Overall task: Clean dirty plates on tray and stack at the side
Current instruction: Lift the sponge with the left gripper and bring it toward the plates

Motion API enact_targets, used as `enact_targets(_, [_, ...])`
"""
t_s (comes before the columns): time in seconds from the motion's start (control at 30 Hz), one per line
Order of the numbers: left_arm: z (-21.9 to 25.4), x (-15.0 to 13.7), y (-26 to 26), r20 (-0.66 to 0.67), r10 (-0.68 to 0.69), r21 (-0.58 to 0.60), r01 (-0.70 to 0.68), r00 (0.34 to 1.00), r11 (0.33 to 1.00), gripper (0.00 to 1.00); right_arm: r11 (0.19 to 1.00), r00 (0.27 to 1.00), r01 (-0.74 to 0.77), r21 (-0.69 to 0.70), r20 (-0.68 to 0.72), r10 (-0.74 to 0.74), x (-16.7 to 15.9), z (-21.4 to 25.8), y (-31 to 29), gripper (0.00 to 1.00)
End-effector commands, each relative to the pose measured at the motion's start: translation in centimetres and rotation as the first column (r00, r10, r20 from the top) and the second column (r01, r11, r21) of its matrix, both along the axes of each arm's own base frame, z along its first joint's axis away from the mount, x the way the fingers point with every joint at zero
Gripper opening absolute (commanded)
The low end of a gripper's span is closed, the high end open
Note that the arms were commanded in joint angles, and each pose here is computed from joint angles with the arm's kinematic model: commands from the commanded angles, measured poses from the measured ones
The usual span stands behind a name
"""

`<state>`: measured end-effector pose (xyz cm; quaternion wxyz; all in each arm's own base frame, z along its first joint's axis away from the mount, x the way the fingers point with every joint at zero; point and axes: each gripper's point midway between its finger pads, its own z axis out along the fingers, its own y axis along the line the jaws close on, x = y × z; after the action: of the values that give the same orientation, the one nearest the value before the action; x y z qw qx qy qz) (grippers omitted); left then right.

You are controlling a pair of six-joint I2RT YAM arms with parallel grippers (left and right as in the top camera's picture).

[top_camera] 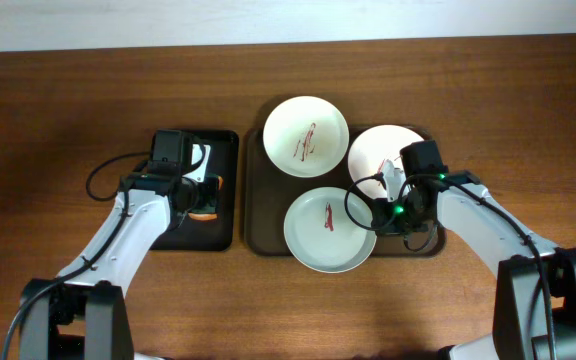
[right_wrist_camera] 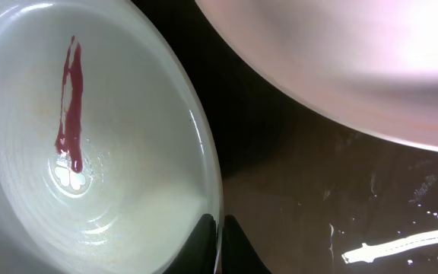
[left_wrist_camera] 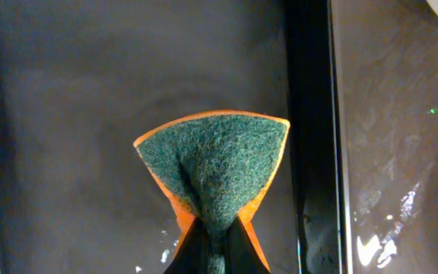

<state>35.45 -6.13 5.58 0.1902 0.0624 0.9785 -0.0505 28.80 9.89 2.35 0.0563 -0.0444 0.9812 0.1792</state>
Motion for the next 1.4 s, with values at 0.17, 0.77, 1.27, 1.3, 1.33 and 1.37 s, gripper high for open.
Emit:
enact_targets(0.17, [0.2, 0.2, 0.0, 0.007, 0.010, -0.007, -0.010, 1.000, 1.000, 0.00, 1.000, 1.000, -0.015, 0.016, 0.010, 0.015, 0.4, 0.4, 0.5, 0.04])
enact_targets(0.77, [18.6, 3.6, -1.1, 0.590, 0.011, -0.098, 0.059, 0.807, 0.993, 0.00, 1.000, 0.998, -0.016, 0.022, 0.055, 0.015, 1.4, 0.6, 0.7, 0.04])
enact_targets(1.27, [20.6, 4.6, -0.7, 0.665, 0.017, -0.079, 0.048, 0.747, 0.996, 0.00, 1.000, 0.998, -0.016, 0.022, 0.057, 0.015, 1.4, 0.6, 0.7, 0.09])
enact_targets(1.3, [20.6, 4.6, -0.7, 0.665, 0.017, -0.079, 0.048, 0.747, 0.996, 0.00, 1.000, 0.998, -0.016, 0.022, 0.057, 0.015, 1.4, 0.6, 0.7, 0.09])
enact_targets(1.33, [20.6, 4.6, -0.7, 0.665, 0.017, -0.079, 0.048, 0.747, 0.996, 0.00, 1.000, 0.998, -0.016, 0.022, 0.057, 0.015, 1.4, 0.6, 0.7, 0.09])
enact_targets(1.37, [20.6, 4.6, -0.7, 0.664, 0.017, -0.079, 0.048, 0.747, 0.996, 0.00, 1.000, 0.998, -0.016, 0.022, 0.057, 0.015, 1.5, 0.6, 0.7, 0.09])
